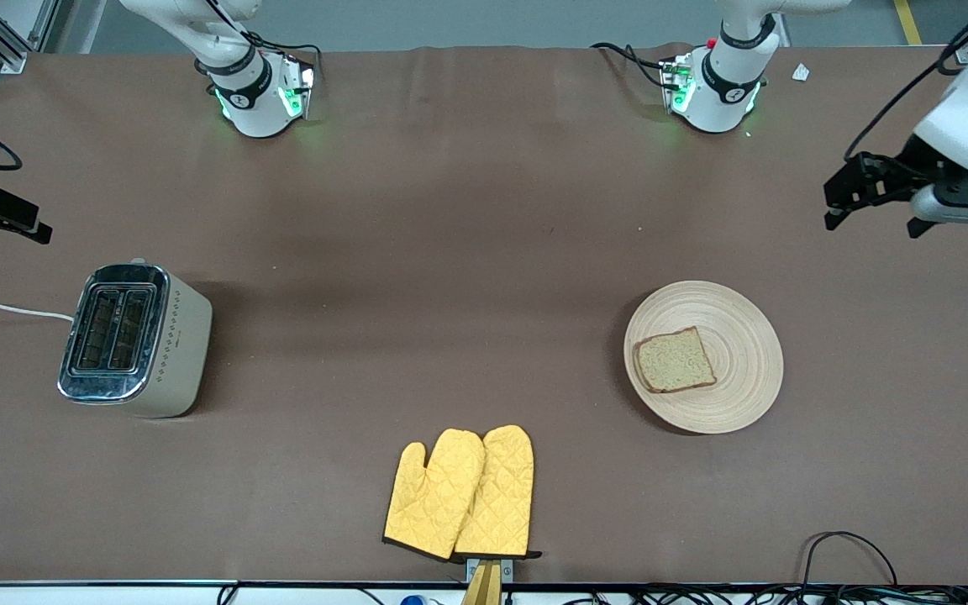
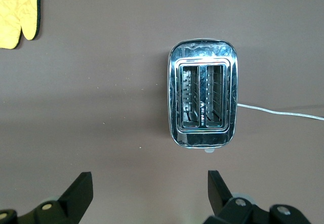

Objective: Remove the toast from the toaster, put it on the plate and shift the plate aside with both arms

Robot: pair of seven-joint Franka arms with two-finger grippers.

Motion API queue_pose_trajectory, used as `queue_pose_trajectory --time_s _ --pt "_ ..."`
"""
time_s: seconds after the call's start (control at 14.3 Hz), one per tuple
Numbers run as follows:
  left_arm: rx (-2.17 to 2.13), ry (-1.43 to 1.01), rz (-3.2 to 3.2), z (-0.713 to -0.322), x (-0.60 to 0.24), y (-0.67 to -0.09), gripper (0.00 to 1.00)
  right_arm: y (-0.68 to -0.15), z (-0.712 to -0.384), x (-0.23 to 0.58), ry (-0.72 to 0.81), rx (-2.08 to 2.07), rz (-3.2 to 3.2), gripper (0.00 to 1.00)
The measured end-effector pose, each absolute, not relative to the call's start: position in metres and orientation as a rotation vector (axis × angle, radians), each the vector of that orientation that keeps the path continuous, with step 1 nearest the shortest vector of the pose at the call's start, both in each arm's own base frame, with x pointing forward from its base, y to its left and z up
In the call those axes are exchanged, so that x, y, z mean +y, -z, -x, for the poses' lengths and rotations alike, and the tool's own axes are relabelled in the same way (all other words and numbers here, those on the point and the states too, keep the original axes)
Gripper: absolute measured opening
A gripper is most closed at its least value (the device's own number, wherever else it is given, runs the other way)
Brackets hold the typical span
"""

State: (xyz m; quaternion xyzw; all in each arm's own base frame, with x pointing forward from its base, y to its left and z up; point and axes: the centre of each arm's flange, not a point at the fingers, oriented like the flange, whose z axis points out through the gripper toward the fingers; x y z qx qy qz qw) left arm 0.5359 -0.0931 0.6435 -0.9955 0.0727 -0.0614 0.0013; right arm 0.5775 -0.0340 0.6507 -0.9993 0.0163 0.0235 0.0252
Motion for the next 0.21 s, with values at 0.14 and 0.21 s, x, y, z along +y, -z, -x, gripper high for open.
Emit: queue_pose_trajectory --time_s 0.14,0.21 --pt "0.237 0.193 3.119 -0.5298 -0.0950 -0.6417 1.00 -0.6507 -0.5775 -0.0340 -0.073 0.050 3.090 1.00" --pt "0.236 0.201 3.117 -0.5301 -0.0947 -0.6426 1.00 -0.6507 -0.5775 -0.0340 -0.072 0.050 3.090 1.00"
